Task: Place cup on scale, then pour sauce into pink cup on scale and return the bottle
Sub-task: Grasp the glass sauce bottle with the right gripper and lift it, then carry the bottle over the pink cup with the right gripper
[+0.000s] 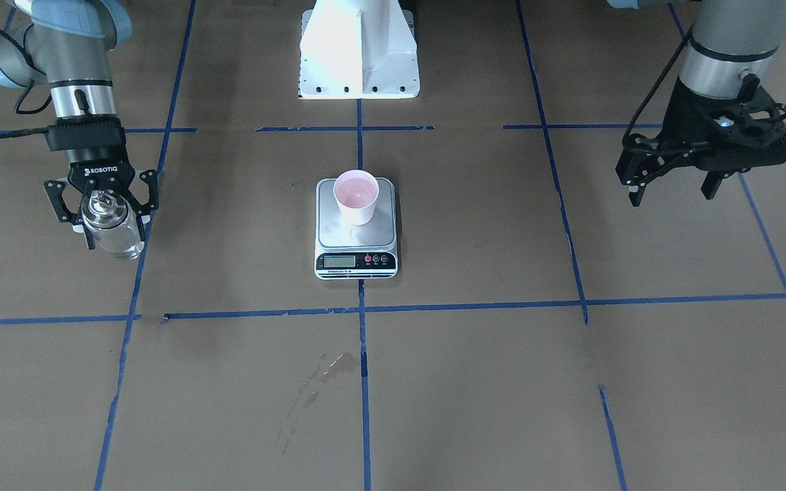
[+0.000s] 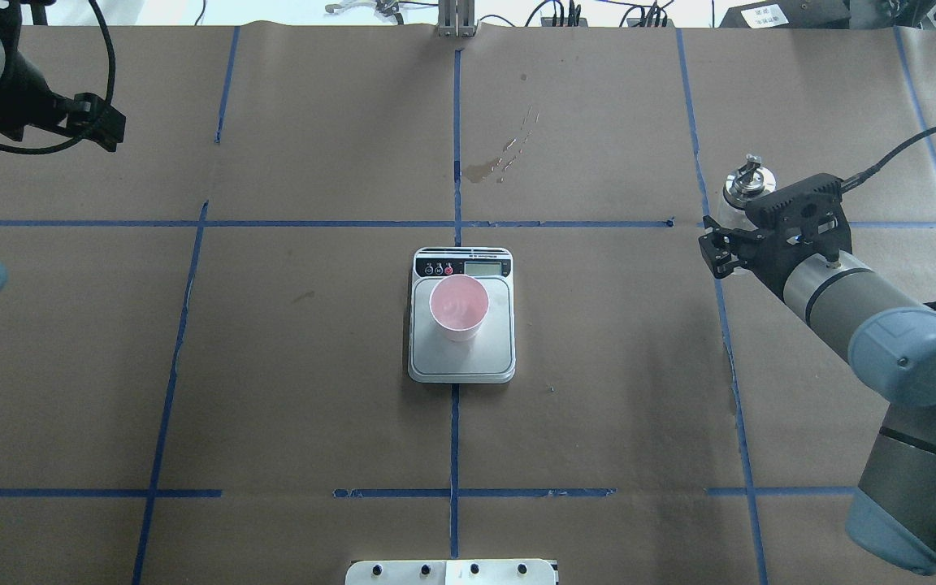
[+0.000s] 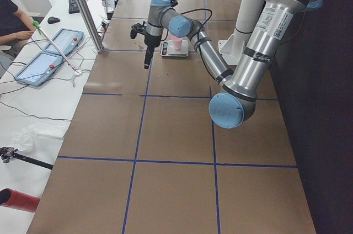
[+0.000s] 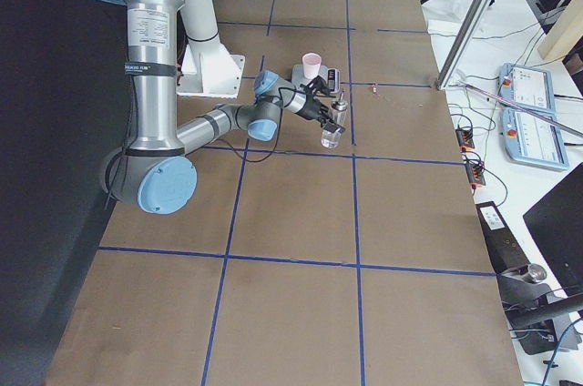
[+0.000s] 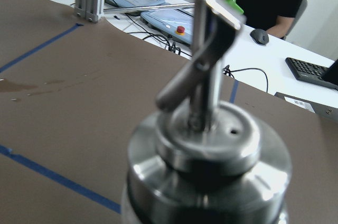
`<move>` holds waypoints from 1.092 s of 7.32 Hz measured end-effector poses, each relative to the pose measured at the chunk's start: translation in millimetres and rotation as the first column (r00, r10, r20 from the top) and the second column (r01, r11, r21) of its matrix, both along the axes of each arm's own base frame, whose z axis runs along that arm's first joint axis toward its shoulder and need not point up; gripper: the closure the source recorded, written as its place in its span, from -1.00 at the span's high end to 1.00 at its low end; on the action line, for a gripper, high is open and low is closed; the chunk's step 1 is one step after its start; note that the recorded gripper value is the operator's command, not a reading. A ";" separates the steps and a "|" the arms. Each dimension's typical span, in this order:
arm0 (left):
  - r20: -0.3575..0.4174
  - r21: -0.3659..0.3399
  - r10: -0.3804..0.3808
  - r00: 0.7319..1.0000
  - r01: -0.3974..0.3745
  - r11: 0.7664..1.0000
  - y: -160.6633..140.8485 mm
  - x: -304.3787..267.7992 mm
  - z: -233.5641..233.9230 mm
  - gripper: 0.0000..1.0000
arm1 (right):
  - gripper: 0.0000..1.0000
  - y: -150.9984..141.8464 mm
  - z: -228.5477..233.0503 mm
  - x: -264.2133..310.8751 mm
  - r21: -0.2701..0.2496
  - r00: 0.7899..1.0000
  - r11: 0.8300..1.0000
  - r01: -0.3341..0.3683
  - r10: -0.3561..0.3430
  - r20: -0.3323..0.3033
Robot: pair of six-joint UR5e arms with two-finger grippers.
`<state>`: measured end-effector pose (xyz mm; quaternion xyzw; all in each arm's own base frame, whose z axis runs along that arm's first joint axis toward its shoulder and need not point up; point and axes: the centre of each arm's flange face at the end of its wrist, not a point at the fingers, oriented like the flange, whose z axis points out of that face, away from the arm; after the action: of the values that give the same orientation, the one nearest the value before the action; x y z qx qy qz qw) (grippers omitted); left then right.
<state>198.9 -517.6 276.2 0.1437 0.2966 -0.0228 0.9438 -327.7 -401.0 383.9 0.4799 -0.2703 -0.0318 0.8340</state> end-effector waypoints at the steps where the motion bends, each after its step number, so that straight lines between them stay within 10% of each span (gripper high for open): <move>1: 0.039 0.034 0.064 0.997 -0.066 0.997 -1.6 -20.1 18.2 1.00 | -1.00 -1.2 -28.8 -2.8 0.016 1.000 1.000 0.023 -0.023 -0.021; 5: 0.176 0.154 0.458 0.871 -0.484 0.861 -23.8 -177.2 178.1 1.00 | -1.00 -9.2 -79.4 -24.7 0.105 0.989 0.991 0.088 -0.074 -0.126; 8: 0.143 0.108 0.443 0.885 -0.459 0.882 -26.5 -213.4 253.7 1.00 | -1.00 3.4 -79.3 -39.5 0.211 0.941 0.967 0.141 -0.064 -0.331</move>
<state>-14.6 -544.1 529.9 0.1368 0.2685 0.2263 0.9263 -367.2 -397.5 304.6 0.5476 -0.1499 -0.1846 0.8023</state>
